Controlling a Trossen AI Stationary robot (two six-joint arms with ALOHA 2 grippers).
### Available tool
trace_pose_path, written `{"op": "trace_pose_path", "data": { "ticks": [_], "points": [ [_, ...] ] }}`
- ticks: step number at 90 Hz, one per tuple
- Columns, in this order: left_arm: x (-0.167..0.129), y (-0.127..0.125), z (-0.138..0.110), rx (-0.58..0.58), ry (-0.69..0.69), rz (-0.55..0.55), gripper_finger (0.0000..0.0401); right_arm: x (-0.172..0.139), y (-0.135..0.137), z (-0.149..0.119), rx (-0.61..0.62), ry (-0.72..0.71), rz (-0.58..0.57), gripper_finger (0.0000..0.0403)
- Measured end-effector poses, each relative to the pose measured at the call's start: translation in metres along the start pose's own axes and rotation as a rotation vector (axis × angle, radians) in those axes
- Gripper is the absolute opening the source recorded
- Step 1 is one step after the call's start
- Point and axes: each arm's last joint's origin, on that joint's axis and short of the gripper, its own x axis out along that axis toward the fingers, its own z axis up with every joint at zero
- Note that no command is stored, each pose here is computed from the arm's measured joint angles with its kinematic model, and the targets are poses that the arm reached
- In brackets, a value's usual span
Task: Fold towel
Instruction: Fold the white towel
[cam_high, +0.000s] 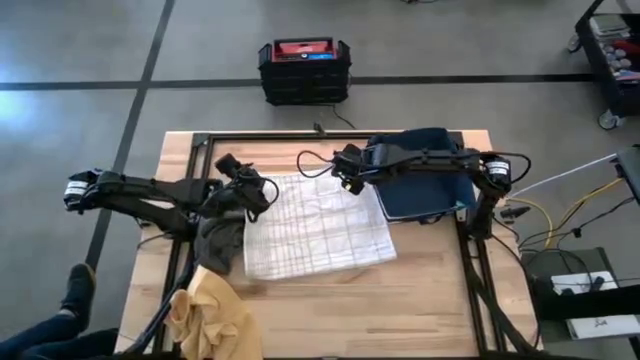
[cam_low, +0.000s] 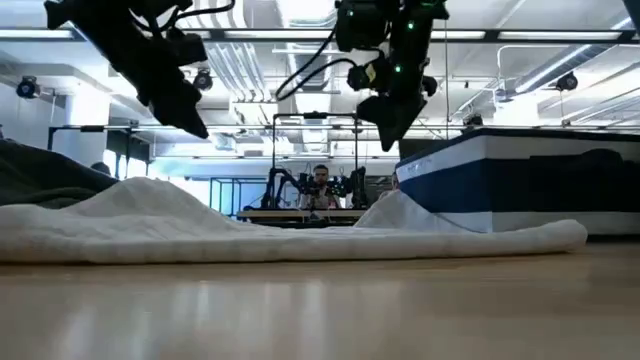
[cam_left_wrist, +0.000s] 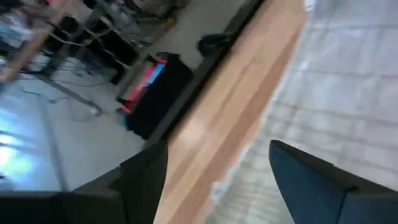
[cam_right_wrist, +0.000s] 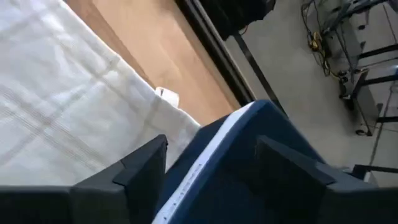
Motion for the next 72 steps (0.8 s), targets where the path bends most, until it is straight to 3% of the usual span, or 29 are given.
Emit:
{"op": "trace_pose_path", "data": {
  "ticks": [6, 15, 22, 29, 46, 72],
  "points": [
    [0.001, -0.004, 0.000, -0.012, 0.011, -0.121, 0.0254, -0.007, 0.001, -0.003, -0.002, 0.013, 0.070, 0.0236],
    [0.005, -0.015, -0.007, -0.024, 0.054, -0.302, 0.0237, -0.023, 0.011, -0.006, -0.031, 0.018, 0.310, 0.0232],
    [0.011, -0.026, -0.018, -0.043, 0.093, -0.423, 0.0223, -0.030, 0.032, -0.014, -0.102, 0.034, 0.483, 0.0226],
    [0.016, -0.037, -0.029, -0.056, 0.123, -0.512, 0.0209, -0.031, 0.062, -0.027, -0.176, 0.015, 0.570, 0.0220],
    [0.012, -0.060, -0.046, -0.072, 0.226, -0.656, 0.0177, -0.018, 0.124, -0.083, -0.331, 0.033, 0.609, 0.0205],
    [-0.010, -0.103, -0.068, -0.013, 0.361, -0.757, 0.0133, -0.002, 0.152, -0.141, -0.245, 0.077, 0.615, 0.0185]
  ]
}}
